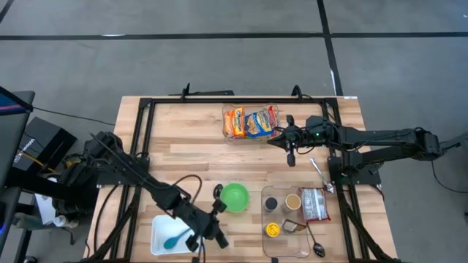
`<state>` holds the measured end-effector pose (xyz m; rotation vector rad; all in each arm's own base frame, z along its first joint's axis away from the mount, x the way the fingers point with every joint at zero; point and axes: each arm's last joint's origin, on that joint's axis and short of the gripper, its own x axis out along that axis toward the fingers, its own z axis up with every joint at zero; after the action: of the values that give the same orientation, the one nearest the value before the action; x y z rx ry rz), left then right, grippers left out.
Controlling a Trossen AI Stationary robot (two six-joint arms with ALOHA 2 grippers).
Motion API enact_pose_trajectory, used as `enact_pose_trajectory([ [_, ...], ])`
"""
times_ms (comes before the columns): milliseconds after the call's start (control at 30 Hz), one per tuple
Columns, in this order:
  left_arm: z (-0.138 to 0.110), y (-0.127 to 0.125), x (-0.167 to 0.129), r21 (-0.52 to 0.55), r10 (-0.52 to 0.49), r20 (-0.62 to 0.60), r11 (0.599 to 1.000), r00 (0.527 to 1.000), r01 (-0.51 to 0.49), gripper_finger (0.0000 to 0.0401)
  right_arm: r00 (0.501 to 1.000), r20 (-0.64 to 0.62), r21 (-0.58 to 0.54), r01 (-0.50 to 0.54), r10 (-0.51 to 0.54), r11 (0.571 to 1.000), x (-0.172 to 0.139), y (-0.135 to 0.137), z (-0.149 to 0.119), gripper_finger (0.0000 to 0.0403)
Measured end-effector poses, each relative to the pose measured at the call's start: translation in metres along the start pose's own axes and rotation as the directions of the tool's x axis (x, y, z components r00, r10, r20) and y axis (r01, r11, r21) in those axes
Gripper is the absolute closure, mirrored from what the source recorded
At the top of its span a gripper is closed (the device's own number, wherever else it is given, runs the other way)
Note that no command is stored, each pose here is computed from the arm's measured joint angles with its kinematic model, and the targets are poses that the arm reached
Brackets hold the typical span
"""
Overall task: Pick & Place Food Item
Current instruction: Put the red seasoning into the bottom transparent bin
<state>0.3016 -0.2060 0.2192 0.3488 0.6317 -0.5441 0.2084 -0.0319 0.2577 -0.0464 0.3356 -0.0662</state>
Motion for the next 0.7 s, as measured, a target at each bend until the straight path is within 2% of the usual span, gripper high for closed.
enact_pose_trajectory([
  [300,0.0122,-0.0029,0.0056,0.011,-0.008,-0.091,1.000,0.996,0.009,0.0401,1.000,-0.020,0.002,-0.002,0.002,1.000,0.0001,0.0002,-0.0020,0.0403],
  [467,0.0065,-0.0057,0.0047,0.022,-0.003,-0.151,1.000,0.988,0.006,0.0401,1.000,-0.020,0.001,-0.002,0.002,1.000,0.0001,0.0002,-0.0020,0.0403],
  [700,0.0072,-0.0052,0.0028,-0.094,-0.010,-0.143,0.996,0.990,-0.003,0.0397,1.000,-0.020,0.003,-0.002,0.002,1.000,0.0001,0.0002,-0.0020,0.0403],
])
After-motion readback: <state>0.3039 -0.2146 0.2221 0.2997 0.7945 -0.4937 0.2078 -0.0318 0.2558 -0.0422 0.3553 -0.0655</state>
